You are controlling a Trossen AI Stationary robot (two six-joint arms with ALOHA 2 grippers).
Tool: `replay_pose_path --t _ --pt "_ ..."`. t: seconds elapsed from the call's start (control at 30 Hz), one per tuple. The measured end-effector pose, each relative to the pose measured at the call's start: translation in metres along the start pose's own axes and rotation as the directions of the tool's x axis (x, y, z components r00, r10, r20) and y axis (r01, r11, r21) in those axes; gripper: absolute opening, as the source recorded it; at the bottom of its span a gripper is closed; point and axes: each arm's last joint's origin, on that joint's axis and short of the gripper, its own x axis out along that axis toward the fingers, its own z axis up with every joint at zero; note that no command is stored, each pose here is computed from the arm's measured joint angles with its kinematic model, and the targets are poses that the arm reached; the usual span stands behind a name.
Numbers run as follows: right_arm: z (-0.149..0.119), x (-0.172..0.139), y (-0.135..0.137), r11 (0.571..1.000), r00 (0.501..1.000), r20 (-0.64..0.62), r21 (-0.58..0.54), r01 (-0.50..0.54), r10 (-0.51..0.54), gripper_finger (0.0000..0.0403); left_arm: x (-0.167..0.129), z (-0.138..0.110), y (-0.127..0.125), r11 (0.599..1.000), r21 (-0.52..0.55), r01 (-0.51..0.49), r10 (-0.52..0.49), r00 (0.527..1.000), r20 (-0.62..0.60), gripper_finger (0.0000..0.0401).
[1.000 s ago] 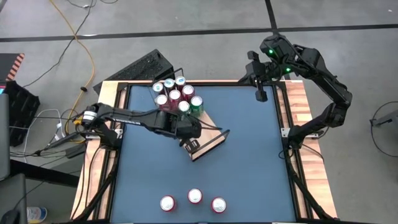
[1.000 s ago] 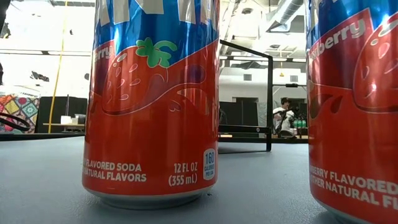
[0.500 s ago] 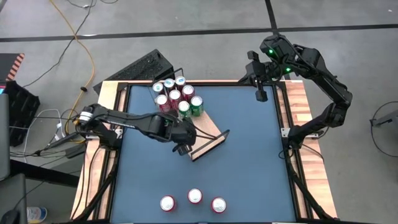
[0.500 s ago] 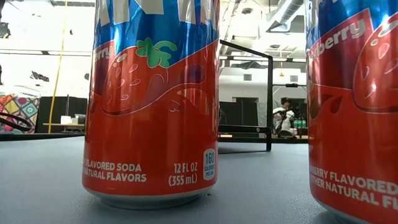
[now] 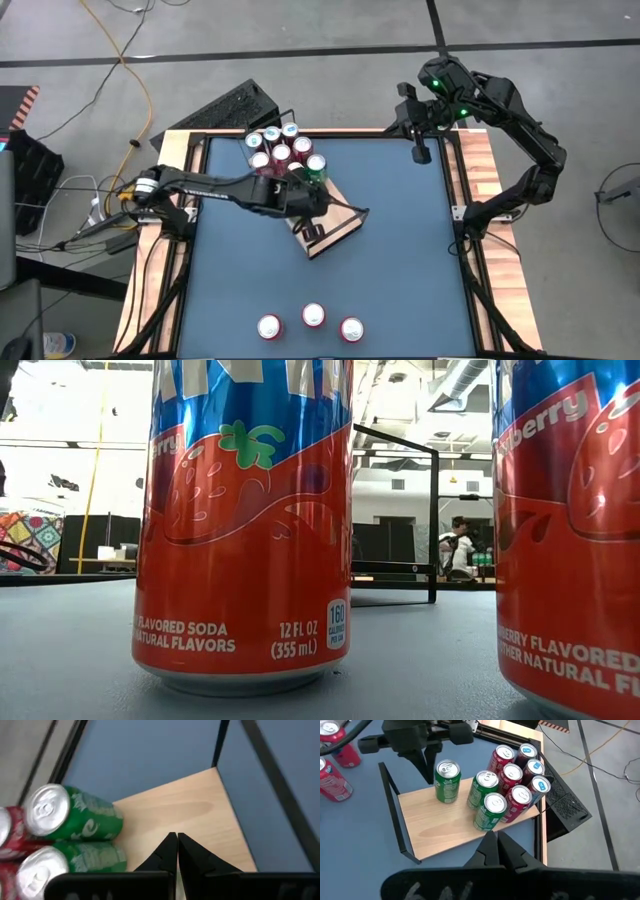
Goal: Place canned beverage on shelf
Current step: Put the green soda can on the shelf aligned with the other green soda cans
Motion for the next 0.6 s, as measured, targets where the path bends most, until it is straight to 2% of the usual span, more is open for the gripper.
replay_pose_path --t 0.07,0.17,0.3,0.43,0.6 --pt "0.0 0.0 0.0 1.0 1.0 -0.003 -0.006 -0.002 0.002 0.0 0.003 0.001 0.001 1.0 0.004 0.018 -0.018 1.0 0.003 0.0" --pt "0.0 0.0 0.0 1.0 1.0 -0.005 -0.006 -0.003 0.003 0.0 0.006 -0.001 0.004 1.0 0.003 -0.005 0.005 1.0 -0.006 0.0" --pt "-0.001 0.0 0.001 1.0 1.0 -0.009 -0.012 -0.006 0.006 0.0 0.018 -0.016 0.002 1.0 -0.001 -0.011 0.011 0.997 -0.071 0.0" --pt "-0.001 0.0 0.001 1.0 1.0 -0.012 -0.011 -0.008 0.008 0.0 0.016 -0.016 0.0 0.999 -0.022 -0.027 0.026 0.998 -0.049 0.0" --pt "-0.001 0.0 0.001 1.0 1.0 -0.012 -0.011 -0.008 0.008 0.0 0.021 -0.025 -0.002 0.998 -0.054 -0.041 0.036 0.995 -0.096 0.0"
